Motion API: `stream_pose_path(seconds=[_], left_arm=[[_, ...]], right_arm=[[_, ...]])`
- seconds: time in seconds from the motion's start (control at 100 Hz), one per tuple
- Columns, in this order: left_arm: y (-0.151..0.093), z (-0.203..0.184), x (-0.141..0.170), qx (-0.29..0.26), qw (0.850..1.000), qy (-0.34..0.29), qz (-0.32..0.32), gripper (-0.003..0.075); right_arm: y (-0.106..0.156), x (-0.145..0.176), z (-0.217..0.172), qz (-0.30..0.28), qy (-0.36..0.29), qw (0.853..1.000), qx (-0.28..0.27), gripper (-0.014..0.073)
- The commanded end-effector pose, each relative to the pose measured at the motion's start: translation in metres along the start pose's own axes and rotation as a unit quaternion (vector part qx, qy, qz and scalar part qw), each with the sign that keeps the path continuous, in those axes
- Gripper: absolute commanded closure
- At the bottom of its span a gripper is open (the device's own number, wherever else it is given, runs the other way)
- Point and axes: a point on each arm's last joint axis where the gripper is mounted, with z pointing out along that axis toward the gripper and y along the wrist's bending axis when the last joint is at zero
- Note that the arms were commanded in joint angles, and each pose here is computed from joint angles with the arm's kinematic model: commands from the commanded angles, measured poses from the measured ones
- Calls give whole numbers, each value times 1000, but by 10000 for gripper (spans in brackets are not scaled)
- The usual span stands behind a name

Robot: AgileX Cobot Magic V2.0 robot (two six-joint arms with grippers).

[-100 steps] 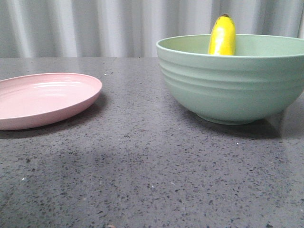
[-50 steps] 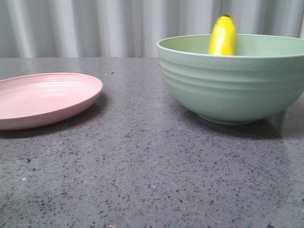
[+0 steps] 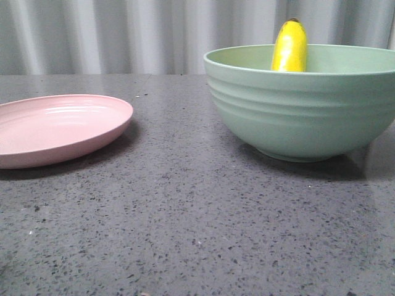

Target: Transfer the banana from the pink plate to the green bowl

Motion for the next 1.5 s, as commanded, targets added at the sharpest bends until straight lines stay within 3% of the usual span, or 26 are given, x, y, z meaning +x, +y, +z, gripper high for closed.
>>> stream_pose_path(seconds=[0.0, 0.09, 0.24, 0.45, 0.65, 0.91, 1.02, 1.2, 1.49], left_arm=[[0, 0, -14, -2, 998, -58, -2, 741], [3, 1, -12, -17, 996, -91, 3, 741], [12, -2, -8, -78, 979, -188, 26, 741], [28, -7, -9, -192, 963, -186, 35, 741], [41, -20, -6, -314, 931, -182, 40, 741], [43, -35, 10, -416, 900, -129, 21, 741], [43, -36, 18, -432, 897, -94, 5, 741], [42, -33, 36, -423, 905, -4, -38, 741], [43, -33, 35, -424, 905, -9, -34, 741]], right_arm=[[-1, -16, -5, -9, -59, 998, 6, 659], [-1, -16, -5, -9, -59, 998, 6, 659], [-1, -16, -5, -9, -59, 998, 6, 659], [-1, -16, -5, -9, -59, 998, 6, 659], [-1, -16, -5, -9, -59, 998, 6, 659], [-1, -16, -5, -9, -59, 998, 6, 659], [-1, -16, -5, -9, -59, 998, 6, 659], [-1, -16, -5, -9, -59, 998, 6, 659], [-1, -16, -5, -9, -59, 998, 6, 659]])
